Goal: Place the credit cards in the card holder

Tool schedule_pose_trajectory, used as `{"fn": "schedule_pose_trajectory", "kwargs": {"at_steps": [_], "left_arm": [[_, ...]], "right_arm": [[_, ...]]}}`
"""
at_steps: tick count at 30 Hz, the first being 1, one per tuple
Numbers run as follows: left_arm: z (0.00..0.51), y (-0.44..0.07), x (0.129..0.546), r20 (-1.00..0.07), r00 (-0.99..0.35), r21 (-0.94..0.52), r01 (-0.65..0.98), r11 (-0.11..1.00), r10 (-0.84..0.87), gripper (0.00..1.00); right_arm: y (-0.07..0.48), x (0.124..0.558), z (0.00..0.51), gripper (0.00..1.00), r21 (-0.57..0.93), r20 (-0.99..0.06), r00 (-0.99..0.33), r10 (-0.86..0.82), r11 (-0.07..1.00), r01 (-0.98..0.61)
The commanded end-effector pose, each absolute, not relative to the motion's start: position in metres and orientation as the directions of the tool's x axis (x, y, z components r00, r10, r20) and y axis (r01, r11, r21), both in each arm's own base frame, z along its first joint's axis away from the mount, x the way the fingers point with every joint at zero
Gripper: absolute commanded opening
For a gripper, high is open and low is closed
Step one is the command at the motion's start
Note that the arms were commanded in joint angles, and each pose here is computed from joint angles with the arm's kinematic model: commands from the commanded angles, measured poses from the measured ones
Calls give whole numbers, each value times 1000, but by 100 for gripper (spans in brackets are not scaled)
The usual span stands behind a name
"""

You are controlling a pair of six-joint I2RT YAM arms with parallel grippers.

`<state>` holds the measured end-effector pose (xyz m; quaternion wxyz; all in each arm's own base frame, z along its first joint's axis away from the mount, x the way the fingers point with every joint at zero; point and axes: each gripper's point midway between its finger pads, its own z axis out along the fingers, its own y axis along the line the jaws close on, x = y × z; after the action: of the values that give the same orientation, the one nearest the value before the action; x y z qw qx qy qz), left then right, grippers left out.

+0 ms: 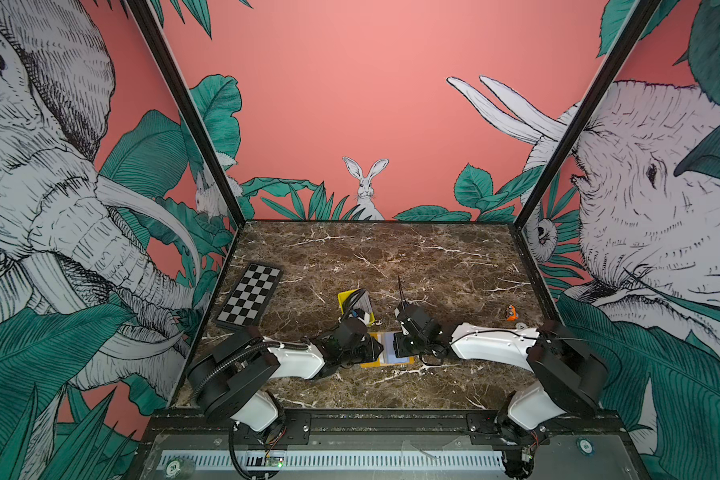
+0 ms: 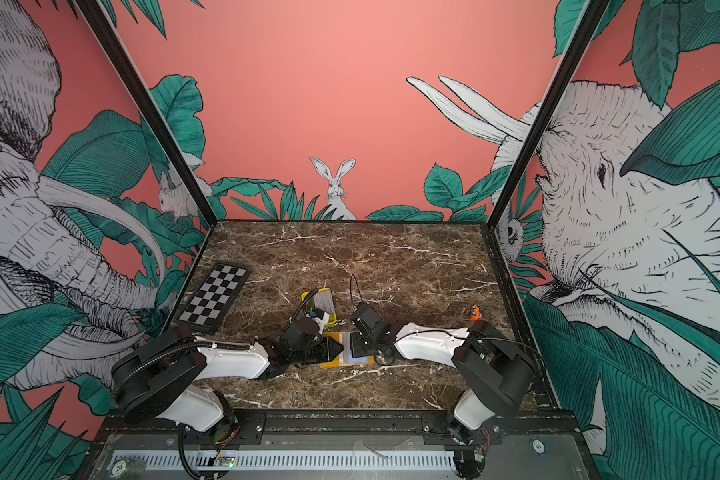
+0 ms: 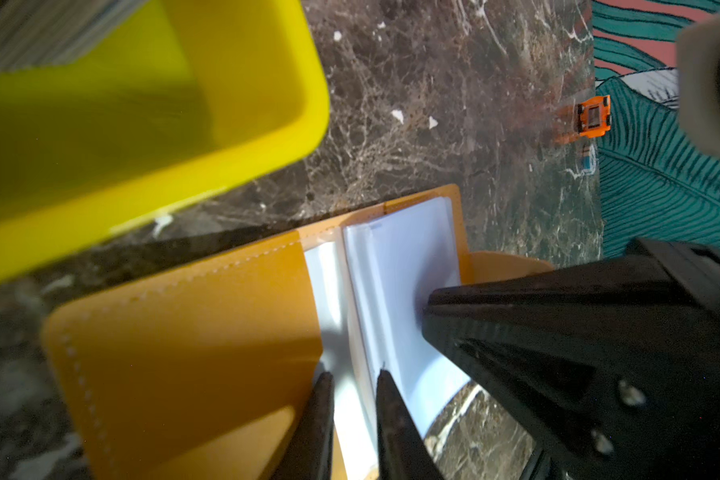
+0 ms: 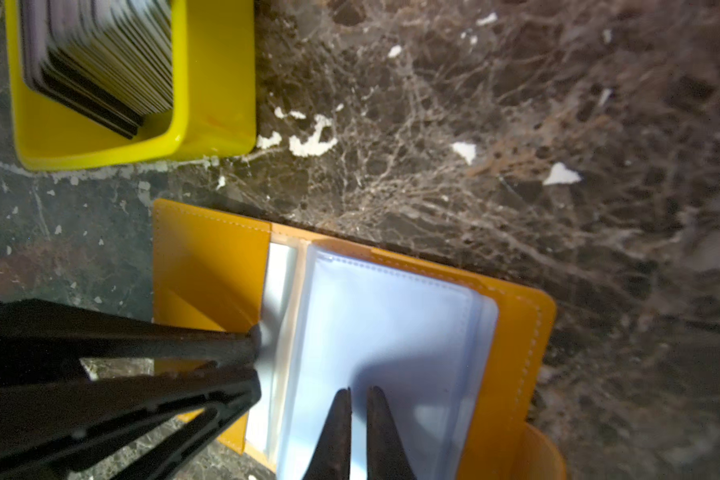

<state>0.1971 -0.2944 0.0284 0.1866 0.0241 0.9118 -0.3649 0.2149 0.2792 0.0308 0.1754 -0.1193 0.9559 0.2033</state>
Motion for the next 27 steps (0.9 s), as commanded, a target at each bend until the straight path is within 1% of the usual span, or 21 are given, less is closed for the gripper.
{"fn": "schedule_pose_trajectory", "kwargs": {"at_steps": [1, 9, 14, 20, 25, 27], "left_arm": [[43, -291, 205, -365, -925, -666, 179, 724, -107, 22], [80, -282, 224, -389, -913, -693, 204, 691, -120, 23], [98, -256, 245, -399, -906, -682, 187, 708, -145, 24], [113, -223, 268, -391, -911, -634, 163, 756, -132, 24], [113, -200, 287, -360, -924, -611, 127, 782, -131, 24], [111, -195, 294, -347, -930, -597, 118, 793, -123, 23]], "right_arm": [[274, 225, 53, 12, 308, -438, -884, -161, 898, -316], [275, 233, 77, 14, 277, -487, -854, -186, 894, -352], [285, 246, 98, 16, 261, -522, -830, -198, 889, -376], [307, 263, 115, 25, 278, -547, -815, -191, 877, -392], [330, 276, 115, 33, 295, -539, -820, -193, 869, -398], [339, 282, 115, 39, 306, -535, -824, -187, 866, -396]]}}
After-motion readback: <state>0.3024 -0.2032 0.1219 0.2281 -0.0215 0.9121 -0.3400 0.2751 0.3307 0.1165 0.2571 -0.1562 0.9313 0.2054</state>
